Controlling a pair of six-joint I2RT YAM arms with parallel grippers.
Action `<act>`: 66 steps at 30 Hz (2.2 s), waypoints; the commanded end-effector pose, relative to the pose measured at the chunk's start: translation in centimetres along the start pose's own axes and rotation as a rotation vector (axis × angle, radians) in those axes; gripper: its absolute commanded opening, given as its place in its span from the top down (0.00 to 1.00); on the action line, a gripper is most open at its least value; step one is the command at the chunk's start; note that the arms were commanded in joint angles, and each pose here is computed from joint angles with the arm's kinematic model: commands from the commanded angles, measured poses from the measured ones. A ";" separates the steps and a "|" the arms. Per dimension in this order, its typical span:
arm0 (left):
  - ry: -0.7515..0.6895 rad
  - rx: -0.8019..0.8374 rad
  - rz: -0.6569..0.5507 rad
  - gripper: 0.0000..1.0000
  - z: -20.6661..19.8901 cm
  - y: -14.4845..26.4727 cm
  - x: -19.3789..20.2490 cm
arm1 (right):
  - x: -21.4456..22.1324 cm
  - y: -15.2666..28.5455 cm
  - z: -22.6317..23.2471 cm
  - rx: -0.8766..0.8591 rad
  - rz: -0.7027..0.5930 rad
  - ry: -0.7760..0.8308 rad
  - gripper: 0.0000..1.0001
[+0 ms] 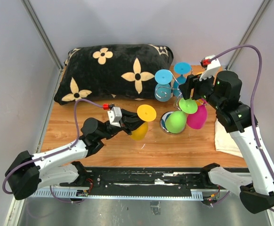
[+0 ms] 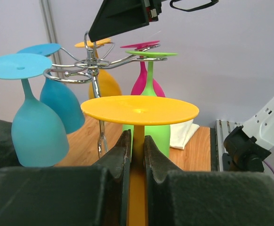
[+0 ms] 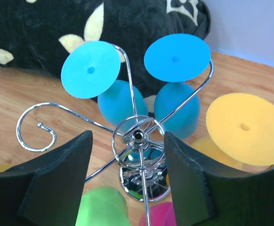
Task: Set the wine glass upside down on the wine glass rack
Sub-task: Turn the wine glass upside down at the wine rack.
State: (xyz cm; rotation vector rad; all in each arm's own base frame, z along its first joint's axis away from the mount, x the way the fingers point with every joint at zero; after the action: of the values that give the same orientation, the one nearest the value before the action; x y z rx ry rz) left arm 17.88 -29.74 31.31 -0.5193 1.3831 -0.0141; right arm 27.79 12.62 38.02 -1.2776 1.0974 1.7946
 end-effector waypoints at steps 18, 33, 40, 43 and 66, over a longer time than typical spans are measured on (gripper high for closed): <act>-0.106 0.027 -0.148 1.00 1.3 -3.7 -2.5 | -0.3 -2.4 -1.5 0.054 -0.047 0.032 0.70; -0.160 0.082 -0.194 0.99 1.5 -5.8 -1.6 | 0.2 -2.1 -1.8 0.068 -0.043 0.035 0.93; -0.217 0.116 -0.178 0.99 1.9 -7.5 -0.8 | 0.4 -1.9 -1.8 0.068 -0.041 0.035 0.94; -0.235 0.122 -0.157 0.99 2.2 -8.1 -0.2 | 0.3 -1.8 -1.8 0.067 -0.044 0.037 0.95; -0.292 0.099 -0.078 1.00 4.4 -9.6 3.9 | 0.7 -2.0 -1.7 0.057 -0.033 0.050 0.96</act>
State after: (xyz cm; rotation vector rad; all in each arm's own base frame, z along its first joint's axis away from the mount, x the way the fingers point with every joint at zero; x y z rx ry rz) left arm 24.64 -38.10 30.01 -0.4319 1.1390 -0.0594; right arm 30.12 12.68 37.29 -1.2953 1.0999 1.7165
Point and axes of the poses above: each gripper's point midway between its finger pads, its own y axis back along the fingers, its own z axis along the line the jaws close on, x = y × z, the point moved 2 cm from there along y, back along the fingers, and after that the axes turned 5 degrees about -y, right-handed, at the moved point
